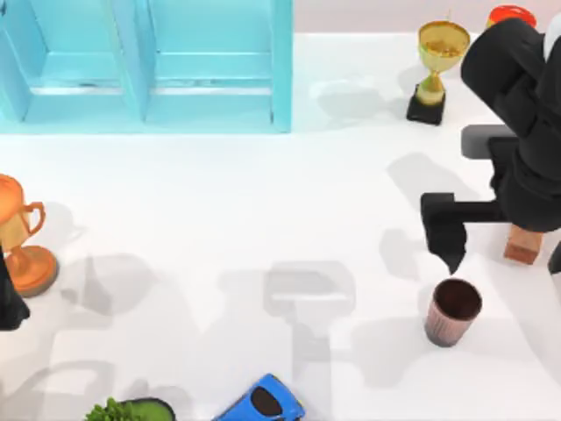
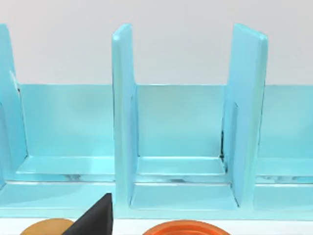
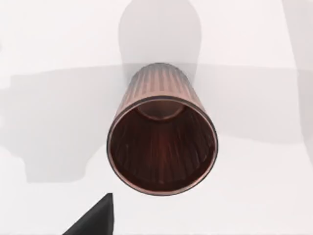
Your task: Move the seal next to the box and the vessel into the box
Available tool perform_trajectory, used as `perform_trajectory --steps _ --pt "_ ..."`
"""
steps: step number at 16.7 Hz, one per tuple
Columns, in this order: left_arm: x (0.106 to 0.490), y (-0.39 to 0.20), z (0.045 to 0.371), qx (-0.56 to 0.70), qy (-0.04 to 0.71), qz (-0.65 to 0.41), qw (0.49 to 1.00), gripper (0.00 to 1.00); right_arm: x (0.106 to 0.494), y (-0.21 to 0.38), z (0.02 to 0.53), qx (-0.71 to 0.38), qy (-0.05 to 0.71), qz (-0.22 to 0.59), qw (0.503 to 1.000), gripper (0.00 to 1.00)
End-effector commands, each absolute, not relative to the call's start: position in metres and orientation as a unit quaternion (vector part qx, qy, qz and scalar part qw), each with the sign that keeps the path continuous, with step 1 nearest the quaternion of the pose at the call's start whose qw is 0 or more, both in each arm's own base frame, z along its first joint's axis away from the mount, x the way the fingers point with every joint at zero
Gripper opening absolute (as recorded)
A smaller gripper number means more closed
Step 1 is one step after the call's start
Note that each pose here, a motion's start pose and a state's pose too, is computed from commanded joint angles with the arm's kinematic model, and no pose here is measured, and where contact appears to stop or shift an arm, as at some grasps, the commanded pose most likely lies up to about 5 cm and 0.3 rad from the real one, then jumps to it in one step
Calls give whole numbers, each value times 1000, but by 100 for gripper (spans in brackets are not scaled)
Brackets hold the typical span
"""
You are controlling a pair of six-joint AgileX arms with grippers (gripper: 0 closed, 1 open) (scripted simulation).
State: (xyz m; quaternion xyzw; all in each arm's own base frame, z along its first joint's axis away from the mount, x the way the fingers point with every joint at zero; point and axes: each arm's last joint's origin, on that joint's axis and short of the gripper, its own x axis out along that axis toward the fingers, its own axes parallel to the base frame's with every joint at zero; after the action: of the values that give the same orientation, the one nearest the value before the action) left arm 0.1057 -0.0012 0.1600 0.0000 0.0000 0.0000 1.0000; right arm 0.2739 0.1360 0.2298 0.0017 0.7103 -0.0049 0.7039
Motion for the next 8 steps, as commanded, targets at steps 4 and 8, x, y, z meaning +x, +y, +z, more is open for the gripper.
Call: perform_trajectory --steps 4,8 --pt "106 -1 160 0 0 0 1000 100 268 140 229 3 708 -4 706 100" --pt "106 -1 160 0 0 0 1000 100 270 140 219 3 708 -4 706 100"
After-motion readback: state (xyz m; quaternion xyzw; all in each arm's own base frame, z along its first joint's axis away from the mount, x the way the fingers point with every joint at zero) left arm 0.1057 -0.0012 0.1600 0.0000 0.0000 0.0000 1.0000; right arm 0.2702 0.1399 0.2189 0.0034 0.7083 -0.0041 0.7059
